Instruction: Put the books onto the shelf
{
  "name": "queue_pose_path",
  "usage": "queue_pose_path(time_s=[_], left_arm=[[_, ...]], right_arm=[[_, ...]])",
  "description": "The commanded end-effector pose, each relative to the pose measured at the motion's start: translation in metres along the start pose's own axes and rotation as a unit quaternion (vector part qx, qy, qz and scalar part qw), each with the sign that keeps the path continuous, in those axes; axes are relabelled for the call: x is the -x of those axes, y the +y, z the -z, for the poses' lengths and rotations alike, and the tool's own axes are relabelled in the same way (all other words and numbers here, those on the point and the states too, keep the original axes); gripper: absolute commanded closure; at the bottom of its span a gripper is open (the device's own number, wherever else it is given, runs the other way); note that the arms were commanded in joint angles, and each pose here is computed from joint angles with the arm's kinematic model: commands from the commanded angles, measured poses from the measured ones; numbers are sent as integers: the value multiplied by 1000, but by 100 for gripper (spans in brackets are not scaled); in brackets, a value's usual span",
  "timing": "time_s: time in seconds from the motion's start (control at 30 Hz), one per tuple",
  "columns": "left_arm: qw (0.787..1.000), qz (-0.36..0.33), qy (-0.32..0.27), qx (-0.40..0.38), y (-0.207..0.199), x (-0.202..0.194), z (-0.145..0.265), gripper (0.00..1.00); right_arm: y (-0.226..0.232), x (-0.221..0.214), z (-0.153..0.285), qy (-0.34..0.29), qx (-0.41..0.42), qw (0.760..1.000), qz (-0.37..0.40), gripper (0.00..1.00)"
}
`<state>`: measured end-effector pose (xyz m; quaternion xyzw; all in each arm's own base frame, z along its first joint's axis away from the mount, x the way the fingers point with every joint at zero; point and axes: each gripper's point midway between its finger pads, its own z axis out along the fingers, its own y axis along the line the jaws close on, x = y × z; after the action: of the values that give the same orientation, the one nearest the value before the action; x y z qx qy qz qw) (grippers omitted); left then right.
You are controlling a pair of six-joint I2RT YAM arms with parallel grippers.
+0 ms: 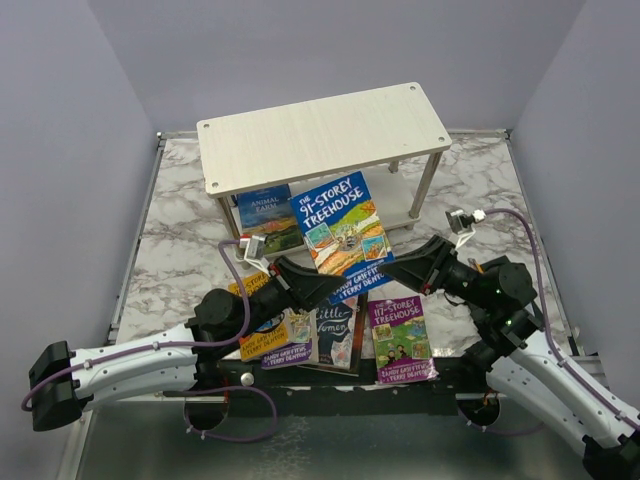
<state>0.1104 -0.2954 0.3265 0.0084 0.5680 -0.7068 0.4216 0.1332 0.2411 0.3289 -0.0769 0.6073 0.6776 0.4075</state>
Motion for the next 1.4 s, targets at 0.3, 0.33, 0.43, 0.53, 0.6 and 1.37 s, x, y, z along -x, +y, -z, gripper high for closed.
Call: queue_pose_path(time_s=[0.3, 0.33, 0.43, 0.53, 0.6, 1.37], left_arm=[[999, -17, -32, 40, 18, 11, 6, 55], [998, -20, -30, 54, 24, 10, 8, 46], [995, -37, -26, 89, 36, 10, 13, 33], [989, -55, -25, 136, 52, 13, 21, 24], [984, -67, -24, 162, 61, 16, 28, 19], [877, -345, 51, 330, 34, 102, 65, 1]], right_arm=[[-5, 12, 4, -18, -48, 998, 33, 99], [-7, 14, 6, -21, -59, 997, 36, 99], [-13, 20, 12, -34, -97, 994, 48, 99], [-22, 24, 20, -43, -136, 988, 51, 99], [-32, 26, 25, -50, -168, 983, 49, 99], [-105, 8, -69, -12, -134, 989, -63, 99]])
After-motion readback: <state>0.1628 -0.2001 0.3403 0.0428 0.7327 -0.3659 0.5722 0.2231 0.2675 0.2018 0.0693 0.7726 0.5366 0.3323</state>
